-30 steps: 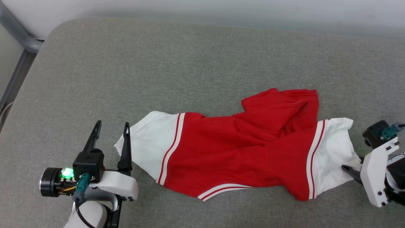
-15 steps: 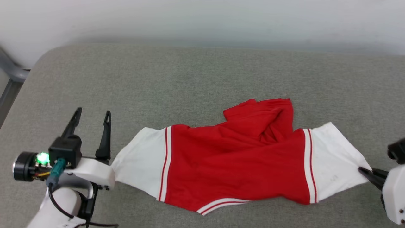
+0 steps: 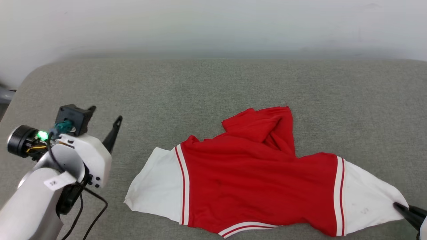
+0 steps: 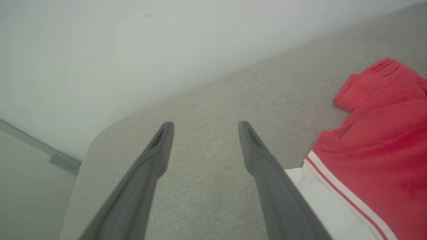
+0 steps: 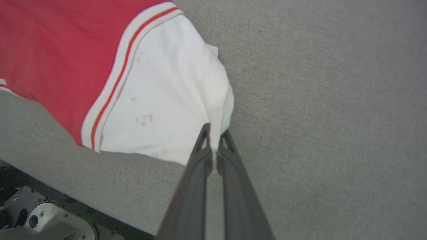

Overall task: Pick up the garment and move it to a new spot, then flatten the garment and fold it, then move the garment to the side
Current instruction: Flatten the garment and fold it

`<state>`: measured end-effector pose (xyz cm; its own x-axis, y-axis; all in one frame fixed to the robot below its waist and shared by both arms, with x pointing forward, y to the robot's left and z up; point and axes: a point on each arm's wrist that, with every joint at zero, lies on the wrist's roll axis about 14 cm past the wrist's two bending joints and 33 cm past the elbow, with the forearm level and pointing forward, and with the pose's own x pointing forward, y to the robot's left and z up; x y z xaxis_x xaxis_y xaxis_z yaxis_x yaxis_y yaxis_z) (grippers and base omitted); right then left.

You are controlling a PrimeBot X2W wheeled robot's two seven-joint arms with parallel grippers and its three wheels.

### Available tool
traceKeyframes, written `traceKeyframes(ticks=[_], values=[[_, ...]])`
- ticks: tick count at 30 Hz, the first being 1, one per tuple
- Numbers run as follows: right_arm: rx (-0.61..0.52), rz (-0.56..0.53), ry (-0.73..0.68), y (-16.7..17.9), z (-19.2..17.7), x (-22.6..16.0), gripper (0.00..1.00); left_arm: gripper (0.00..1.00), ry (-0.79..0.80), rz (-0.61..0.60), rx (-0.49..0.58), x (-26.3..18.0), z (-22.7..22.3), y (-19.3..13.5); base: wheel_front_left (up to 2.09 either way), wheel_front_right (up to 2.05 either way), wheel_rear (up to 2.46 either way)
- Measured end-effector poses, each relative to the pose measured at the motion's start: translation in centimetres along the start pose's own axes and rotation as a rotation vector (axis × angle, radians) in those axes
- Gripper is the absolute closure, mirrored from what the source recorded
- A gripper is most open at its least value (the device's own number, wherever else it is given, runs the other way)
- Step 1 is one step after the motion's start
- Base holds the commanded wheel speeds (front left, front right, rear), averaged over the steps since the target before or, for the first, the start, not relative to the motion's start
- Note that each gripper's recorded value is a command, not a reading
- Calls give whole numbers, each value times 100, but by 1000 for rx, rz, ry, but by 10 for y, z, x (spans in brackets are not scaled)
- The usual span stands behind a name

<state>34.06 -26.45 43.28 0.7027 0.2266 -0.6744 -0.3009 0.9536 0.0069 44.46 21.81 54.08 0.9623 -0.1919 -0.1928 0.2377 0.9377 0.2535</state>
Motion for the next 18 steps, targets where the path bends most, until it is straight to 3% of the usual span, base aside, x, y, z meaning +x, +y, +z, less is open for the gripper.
traceKeyframes(ticks=[11,18], values=[[23,4,13,16,-5,-3,100,0,570,-243,-24,-17,-80,-37,0,0,0],[31,10,24,21,-7,0,100,0,755,-329,-55,-27,-117,-59,0,0,0]])
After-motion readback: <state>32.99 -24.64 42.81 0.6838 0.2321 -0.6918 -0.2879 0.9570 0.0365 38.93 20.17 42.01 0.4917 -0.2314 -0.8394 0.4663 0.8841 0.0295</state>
